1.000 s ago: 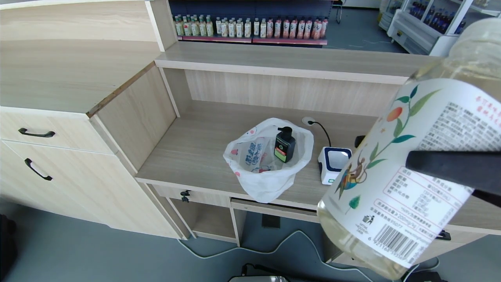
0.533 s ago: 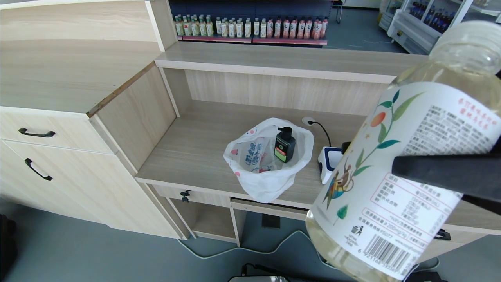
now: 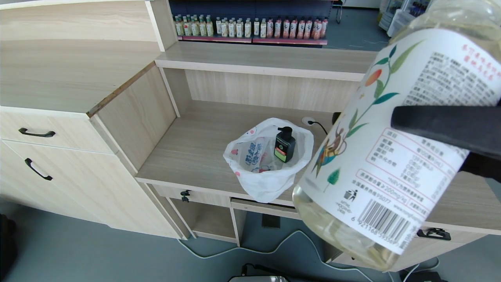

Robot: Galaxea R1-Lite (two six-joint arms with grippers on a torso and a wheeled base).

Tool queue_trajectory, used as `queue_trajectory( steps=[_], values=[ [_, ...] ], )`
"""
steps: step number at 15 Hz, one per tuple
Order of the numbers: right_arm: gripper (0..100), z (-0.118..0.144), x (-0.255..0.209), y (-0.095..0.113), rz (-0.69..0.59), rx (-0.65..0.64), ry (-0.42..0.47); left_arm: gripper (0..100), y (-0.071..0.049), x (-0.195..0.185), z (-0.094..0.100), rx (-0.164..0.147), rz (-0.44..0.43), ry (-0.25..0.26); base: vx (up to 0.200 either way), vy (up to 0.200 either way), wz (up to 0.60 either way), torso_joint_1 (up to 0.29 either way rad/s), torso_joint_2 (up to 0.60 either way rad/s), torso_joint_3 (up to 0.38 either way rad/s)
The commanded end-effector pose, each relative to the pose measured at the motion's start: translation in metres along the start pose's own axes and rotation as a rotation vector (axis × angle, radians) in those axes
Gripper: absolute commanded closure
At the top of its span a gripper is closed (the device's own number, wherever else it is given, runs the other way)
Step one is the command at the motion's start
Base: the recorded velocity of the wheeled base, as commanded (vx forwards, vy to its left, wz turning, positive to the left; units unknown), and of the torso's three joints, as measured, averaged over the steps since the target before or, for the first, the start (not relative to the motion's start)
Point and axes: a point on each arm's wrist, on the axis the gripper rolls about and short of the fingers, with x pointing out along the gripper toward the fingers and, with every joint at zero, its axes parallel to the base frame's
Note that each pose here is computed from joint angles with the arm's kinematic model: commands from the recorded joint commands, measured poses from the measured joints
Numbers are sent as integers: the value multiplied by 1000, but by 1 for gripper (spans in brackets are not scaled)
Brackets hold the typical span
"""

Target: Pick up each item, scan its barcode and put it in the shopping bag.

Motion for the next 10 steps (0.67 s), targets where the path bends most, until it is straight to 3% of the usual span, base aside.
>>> queue_trajectory(
  steps=[1, 10],
  values=[
    [100, -2, 5, -4, 3, 11, 10, 0, 0, 0, 0, 0, 0, -1, 0, 0, 0, 0, 0, 0],
    [100, -8, -3, -2, -21, -1, 7, 0, 0, 0, 0, -2, 0, -1, 0, 0, 0, 0, 0, 0]
  ],
)
